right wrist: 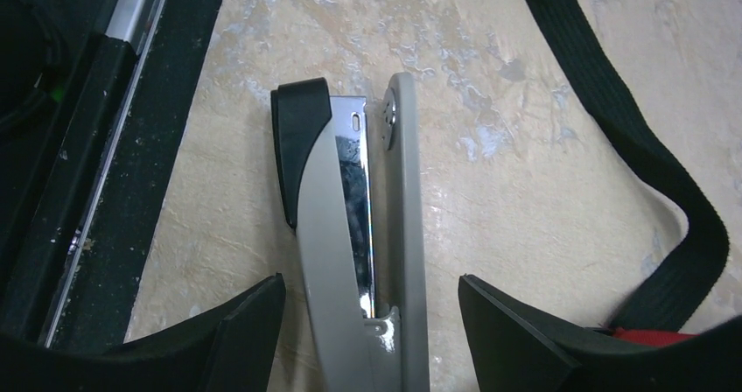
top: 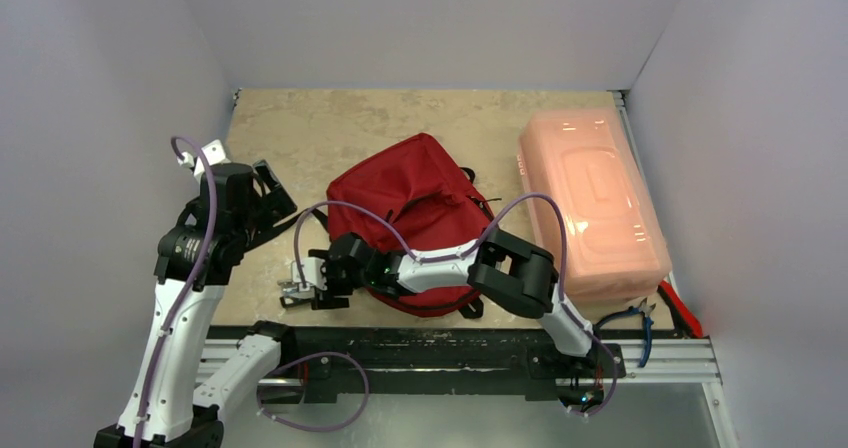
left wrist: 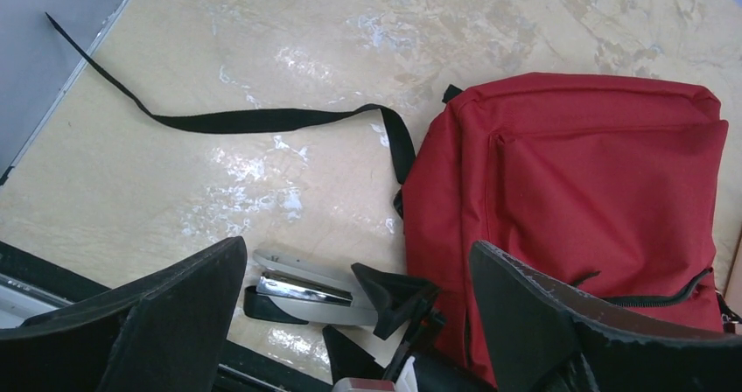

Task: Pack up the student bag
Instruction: Pick up the stationery from the center of the board.

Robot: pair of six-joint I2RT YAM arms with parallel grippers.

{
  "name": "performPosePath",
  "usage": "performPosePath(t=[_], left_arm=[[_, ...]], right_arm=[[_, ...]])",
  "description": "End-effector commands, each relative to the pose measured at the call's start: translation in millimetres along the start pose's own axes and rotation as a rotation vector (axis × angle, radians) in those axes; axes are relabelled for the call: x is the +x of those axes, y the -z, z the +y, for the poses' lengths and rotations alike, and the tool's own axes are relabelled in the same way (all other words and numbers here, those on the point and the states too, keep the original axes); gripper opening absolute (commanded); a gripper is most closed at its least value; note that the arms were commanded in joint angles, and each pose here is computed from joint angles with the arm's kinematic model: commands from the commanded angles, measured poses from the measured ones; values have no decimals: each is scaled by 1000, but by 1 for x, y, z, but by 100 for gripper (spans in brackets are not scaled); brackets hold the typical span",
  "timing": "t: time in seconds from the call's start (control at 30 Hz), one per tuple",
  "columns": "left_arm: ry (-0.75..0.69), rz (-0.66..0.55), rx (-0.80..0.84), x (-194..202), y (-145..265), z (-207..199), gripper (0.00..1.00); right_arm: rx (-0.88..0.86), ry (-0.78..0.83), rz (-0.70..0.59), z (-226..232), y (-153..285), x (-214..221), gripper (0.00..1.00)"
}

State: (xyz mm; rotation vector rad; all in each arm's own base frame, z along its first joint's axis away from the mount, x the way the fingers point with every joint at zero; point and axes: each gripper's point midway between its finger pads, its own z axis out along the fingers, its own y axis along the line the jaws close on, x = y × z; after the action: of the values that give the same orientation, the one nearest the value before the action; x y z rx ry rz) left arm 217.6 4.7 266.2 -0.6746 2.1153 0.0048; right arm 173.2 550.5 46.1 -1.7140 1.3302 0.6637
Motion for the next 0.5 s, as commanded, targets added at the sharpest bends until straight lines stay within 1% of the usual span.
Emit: performPosePath(t=[0.0,0.1,0.17,0.23,0.33,0.4,0.47], left_arm=[[-19,-27,46,-6,5,-7,99],[-21,-25,49,-6,6,-7,99],[-20,-22,52,-6,5,-8,99],[-20,-19,56,-5,5,-9,99],[-25,-17,59,-6,6,-10,99],[-26,-21,62,-8,8,-10,99],[-25,-23,69,-10,9,-12,99]], right_arm=[[-30,26,-30,1,-7,-11,75],[-44,12,-29,5,-9,-8,70],[-37,-2,-39,5,-9,-9,64],[-25,-17,-56,3,-8,-12,56],[-4,-50,-65,0,-7,-15,37],[24,-97,-77,-3,-4,-19,29],[50,-134,-116,-8,4,-30,25]])
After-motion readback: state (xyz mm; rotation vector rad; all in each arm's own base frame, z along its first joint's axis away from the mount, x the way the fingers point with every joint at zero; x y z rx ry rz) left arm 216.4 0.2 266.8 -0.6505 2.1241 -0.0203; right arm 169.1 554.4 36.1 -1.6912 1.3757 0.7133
